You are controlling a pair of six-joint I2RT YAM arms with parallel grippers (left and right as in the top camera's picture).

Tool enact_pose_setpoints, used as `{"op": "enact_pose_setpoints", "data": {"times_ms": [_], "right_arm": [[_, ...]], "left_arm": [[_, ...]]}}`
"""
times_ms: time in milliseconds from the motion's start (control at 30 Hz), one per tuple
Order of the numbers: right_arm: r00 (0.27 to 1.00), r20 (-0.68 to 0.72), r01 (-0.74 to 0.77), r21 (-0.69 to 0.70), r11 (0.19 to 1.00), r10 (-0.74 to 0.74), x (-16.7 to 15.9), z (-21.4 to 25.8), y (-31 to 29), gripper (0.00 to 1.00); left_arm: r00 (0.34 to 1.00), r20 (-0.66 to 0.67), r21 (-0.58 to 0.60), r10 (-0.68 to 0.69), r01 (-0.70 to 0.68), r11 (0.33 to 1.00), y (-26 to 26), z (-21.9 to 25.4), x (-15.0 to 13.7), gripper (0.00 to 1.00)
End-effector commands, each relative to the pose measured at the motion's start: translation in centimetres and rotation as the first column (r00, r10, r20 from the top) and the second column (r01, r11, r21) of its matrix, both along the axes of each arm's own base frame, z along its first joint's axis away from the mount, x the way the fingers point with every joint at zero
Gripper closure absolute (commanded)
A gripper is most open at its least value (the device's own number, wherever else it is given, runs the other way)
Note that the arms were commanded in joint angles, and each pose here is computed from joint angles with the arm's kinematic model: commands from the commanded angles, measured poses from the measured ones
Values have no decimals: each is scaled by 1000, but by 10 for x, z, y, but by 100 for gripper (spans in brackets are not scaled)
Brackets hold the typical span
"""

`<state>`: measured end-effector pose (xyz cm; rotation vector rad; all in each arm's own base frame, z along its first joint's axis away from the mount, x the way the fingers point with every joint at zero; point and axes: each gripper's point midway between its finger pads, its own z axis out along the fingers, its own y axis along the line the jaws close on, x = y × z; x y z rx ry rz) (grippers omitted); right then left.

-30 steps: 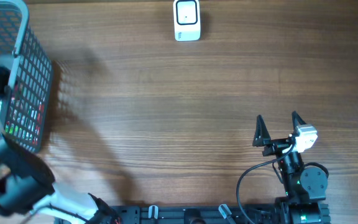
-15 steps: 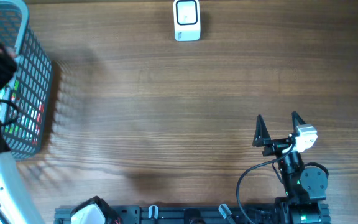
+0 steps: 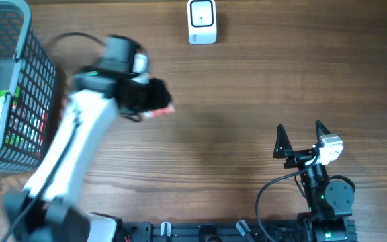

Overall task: Scan the item barcode
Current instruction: 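Lift the tissue pack out of the basket toward the table centre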

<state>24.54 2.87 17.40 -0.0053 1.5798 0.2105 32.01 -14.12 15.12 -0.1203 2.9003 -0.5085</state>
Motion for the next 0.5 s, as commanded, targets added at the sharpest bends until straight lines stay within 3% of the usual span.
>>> {"op": "enact_pose_setpoints", "data": {"times_ms": [0, 200, 267, 467], "right_arm": [[1000, 9, 15, 1, 1000, -15, 0, 2, -3, 0], [1000, 9, 15, 1, 1000, -15, 0, 2, -3, 0], [1000, 9, 15, 1, 1000, -15, 0, 2, -3, 0], [1000, 9, 15, 2, 1000, -15, 0, 2, -3, 0]], "left_arm": [[985, -132, 32, -108, 113, 993, -49, -65, -10, 31], [966, -134, 79, -220, 231, 970, -95, -123, -9, 27], [970, -99, 131, -222, 234, 963, -94, -126, -3, 22], [965, -47, 127, -256, 260, 957, -102, -124, 4, 7]]}}
